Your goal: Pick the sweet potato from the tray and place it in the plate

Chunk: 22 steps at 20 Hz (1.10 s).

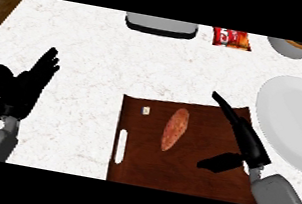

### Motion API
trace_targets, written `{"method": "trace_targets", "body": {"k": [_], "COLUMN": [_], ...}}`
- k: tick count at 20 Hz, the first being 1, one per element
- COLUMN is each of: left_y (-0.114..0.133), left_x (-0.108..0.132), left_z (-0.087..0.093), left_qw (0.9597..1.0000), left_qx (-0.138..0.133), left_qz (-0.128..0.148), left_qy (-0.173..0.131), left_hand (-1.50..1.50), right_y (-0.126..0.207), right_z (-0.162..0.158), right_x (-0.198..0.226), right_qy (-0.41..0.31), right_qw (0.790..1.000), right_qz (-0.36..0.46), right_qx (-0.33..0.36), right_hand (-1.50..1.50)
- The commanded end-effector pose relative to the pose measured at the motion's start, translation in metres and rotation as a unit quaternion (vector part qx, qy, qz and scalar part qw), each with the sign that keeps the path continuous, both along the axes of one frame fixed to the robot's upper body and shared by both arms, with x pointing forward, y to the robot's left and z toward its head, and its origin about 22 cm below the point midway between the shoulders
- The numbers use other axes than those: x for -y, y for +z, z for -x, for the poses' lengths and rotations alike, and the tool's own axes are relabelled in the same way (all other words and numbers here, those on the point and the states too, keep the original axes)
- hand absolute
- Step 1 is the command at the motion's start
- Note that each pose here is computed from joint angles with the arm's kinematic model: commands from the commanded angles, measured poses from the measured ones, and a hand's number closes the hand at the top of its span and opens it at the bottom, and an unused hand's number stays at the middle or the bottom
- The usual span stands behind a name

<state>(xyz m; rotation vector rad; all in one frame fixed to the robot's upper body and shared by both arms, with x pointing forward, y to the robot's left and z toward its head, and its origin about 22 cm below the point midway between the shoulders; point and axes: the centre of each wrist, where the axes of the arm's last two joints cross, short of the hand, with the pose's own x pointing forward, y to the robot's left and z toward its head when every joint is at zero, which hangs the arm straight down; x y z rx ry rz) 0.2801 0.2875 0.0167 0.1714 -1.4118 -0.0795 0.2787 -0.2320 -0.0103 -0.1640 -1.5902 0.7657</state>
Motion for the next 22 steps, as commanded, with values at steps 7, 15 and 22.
{"method": "trace_targets", "body": {"k": [7,15,22], "left_y": [0.009,-0.002,0.023], "left_x": [-0.014,0.002,0.017], "left_z": [-0.011,0.008,-0.013], "left_qw": [1.0000,0.9999,1.0000], "left_qx": [-0.009,-0.007,0.005], "left_qz": [0.000,-0.007,-0.001], "left_qy": [-0.001,-0.004,0.005], "left_hand": [0.00,0.00,0.00], "right_y": [0.004,0.016,0.005], "right_z": [-0.005,-0.020,-0.042], "right_x": [-0.034,-0.067,-0.094], "right_qy": [0.023,0.047,0.052], "right_qw": [0.988,0.974,0.970], "right_qz": [0.147,0.202,0.212], "right_qx": [-0.050,-0.087,-0.109], "right_hand": [-1.50,-1.50,-1.50]}}
